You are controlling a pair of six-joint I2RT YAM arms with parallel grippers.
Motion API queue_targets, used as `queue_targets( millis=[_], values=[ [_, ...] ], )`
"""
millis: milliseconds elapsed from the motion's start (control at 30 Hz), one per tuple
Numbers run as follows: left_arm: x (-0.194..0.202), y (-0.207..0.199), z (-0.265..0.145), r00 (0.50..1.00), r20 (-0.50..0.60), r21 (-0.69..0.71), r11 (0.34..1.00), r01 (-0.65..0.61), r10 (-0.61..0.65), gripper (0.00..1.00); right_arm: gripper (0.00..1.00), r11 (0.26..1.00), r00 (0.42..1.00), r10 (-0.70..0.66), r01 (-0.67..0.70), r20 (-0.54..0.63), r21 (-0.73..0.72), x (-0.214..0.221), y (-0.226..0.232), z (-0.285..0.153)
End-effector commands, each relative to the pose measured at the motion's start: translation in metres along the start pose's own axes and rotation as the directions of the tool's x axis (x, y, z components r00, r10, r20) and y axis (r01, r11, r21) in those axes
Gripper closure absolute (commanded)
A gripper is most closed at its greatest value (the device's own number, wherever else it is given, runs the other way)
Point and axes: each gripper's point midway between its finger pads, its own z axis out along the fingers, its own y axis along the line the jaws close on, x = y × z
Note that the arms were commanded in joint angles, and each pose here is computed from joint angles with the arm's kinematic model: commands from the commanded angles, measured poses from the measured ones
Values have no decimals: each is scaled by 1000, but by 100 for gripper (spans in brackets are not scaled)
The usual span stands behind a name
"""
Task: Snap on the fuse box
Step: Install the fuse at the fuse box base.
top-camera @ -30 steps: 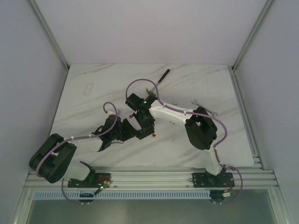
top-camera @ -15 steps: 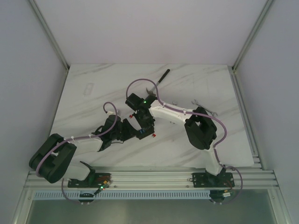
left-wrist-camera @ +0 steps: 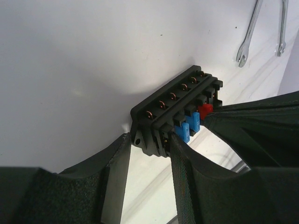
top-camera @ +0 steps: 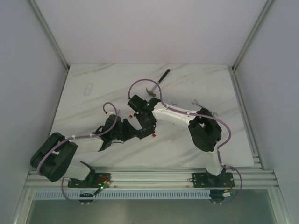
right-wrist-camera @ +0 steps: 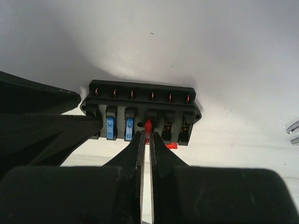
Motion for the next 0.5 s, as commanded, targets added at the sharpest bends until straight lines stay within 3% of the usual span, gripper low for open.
queue_targets(
  millis=[0, 467],
  values=[
    [24, 43, 0, 997, -73, -159, 987, 26, -38, 52, 100, 1000, 994, 11, -11, 106, -3, -15, -1, -17],
    [21, 46, 0, 996, -57, -194, 979, 58, -70, 52, 100, 999, 985, 8, -2, 171, -32, -7, -4, -23]
  ],
)
